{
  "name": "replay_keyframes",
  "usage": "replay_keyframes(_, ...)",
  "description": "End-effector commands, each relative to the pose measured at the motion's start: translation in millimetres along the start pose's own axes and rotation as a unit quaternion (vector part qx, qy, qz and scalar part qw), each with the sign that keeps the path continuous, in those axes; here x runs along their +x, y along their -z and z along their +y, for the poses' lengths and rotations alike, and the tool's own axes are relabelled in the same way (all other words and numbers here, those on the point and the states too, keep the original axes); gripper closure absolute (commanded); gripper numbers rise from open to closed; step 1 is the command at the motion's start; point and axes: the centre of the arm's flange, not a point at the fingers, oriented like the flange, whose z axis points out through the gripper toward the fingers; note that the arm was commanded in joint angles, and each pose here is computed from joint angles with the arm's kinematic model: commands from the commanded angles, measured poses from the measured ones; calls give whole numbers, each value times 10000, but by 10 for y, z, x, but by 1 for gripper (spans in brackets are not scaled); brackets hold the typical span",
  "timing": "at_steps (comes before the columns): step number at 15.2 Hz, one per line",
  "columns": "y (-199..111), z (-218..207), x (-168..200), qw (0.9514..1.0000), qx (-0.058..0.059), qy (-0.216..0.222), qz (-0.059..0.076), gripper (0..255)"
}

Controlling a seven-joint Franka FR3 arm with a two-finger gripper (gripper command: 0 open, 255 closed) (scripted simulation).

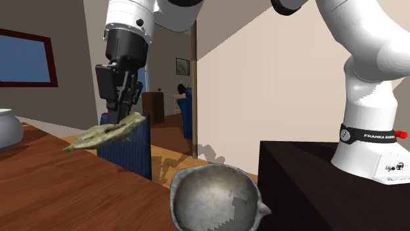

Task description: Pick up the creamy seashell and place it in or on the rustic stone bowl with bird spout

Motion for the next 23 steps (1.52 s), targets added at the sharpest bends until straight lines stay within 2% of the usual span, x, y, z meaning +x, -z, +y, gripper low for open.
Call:
replay_keyframes(1, 70, -36, -245, 10000, -4, -1, 0, 255)
replay_keyframes(10, 351, -181, -1390, 10000, -3, -1, 0, 255)
replay_keyframes(11, 329, -185, -1258, 10000, -9, 26, -1, 255)
replay_keyframes(12, 329, -185, -1258, 10000, -9, 26, -1, 0)
replay_keyframes(13, 200, -304, -1218, 9978, -287, 592, -74, 0)
replay_keyframes(14, 64, -420, -1193, 9916, -565, 1156, -146, 0)
replay_keyframes(15, -78, -529, -1183, 9814, -840, 1715, -217, 0)
replay_keyframes(16, -227, -631, -1187, 9672, -1112, 2267, -287, 0)
replay_keyframes(17, -380, -724, -1204, 9491, -1379, 2810, -357, 0)
replay_keyframes(18, -538, -805, -1234, 9271, -1641, 3342, -425, 0)
replay_keyframes(19, -580, -824, -1243, 9207, -1709, 3480, -442, 0)
replay_keyframes(23, -778, -751, -1235, 9207, -1709, 3480, -442, 0)
